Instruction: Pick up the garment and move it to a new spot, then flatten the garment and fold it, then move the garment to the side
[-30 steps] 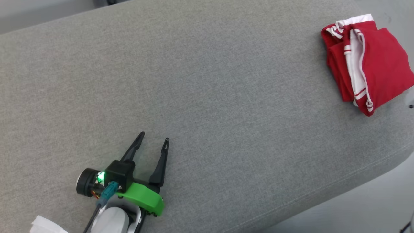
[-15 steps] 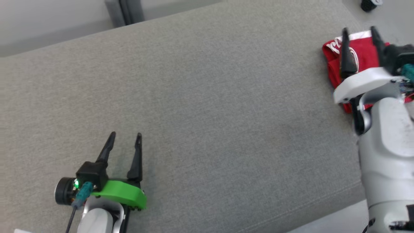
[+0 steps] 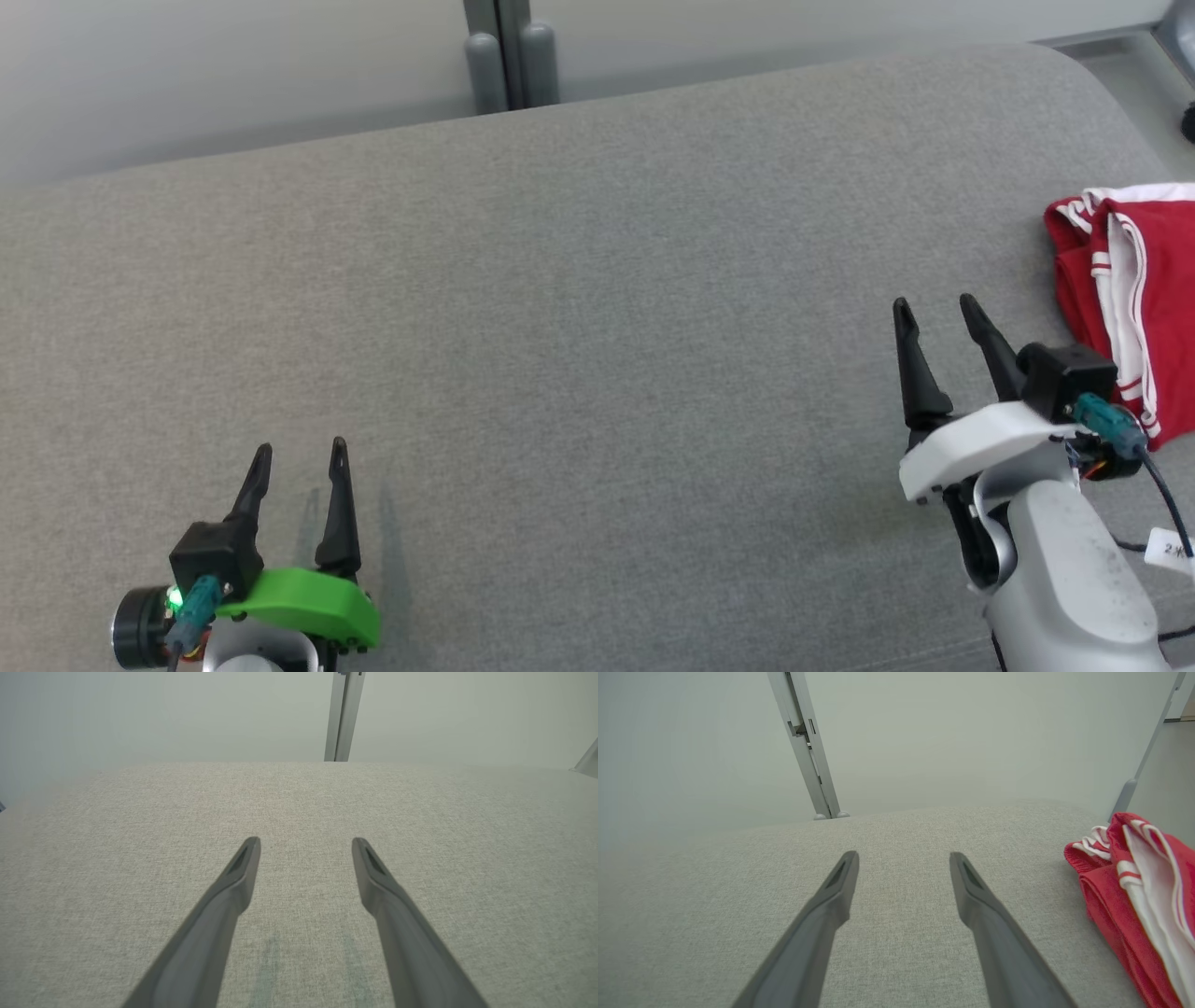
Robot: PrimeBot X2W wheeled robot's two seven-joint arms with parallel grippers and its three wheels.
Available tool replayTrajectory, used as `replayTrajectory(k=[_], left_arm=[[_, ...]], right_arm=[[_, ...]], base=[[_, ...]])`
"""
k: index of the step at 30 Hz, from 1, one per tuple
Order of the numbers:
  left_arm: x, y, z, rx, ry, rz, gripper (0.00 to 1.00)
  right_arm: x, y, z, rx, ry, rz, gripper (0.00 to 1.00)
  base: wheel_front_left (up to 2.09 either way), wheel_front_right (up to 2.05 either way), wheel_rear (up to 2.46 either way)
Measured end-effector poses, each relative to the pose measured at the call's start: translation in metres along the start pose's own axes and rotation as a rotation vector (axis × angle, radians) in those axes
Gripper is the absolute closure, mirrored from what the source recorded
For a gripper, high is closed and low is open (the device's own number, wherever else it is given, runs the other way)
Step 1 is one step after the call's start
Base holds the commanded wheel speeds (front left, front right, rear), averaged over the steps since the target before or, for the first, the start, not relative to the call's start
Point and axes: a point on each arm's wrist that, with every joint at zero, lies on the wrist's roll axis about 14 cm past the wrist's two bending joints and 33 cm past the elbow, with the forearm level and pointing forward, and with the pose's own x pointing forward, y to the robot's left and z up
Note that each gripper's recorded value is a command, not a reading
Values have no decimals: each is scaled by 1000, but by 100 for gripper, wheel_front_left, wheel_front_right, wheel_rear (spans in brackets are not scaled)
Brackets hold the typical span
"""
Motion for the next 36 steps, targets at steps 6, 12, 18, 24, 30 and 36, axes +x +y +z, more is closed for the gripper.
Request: replayTrajectory(k=[6,12,18,24,30,36], left_arm=[[-33,25,-4,-10,10,94,0],[-58,35,-3,-60,-4,146,0],[-72,39,2,-76,-26,169,0],[-77,42,-16,-143,31,199,100],[-77,47,-14,-246,23,228,100],[-76,50,-10,-348,7,246,100]], right_arm=[[-20,17,-12,16,24,42,0],[-40,21,-14,43,27,49,0],[-53,27,-16,44,30,70,0],[-69,22,-45,106,129,33,100],[-67,19,-44,213,133,4,100],[-65,17,-40,316,128,-16,100]], base=[[0,0,0],[0,0,0],[0,0,0],[0,0,0],[0,0,0],[0,0,0]])
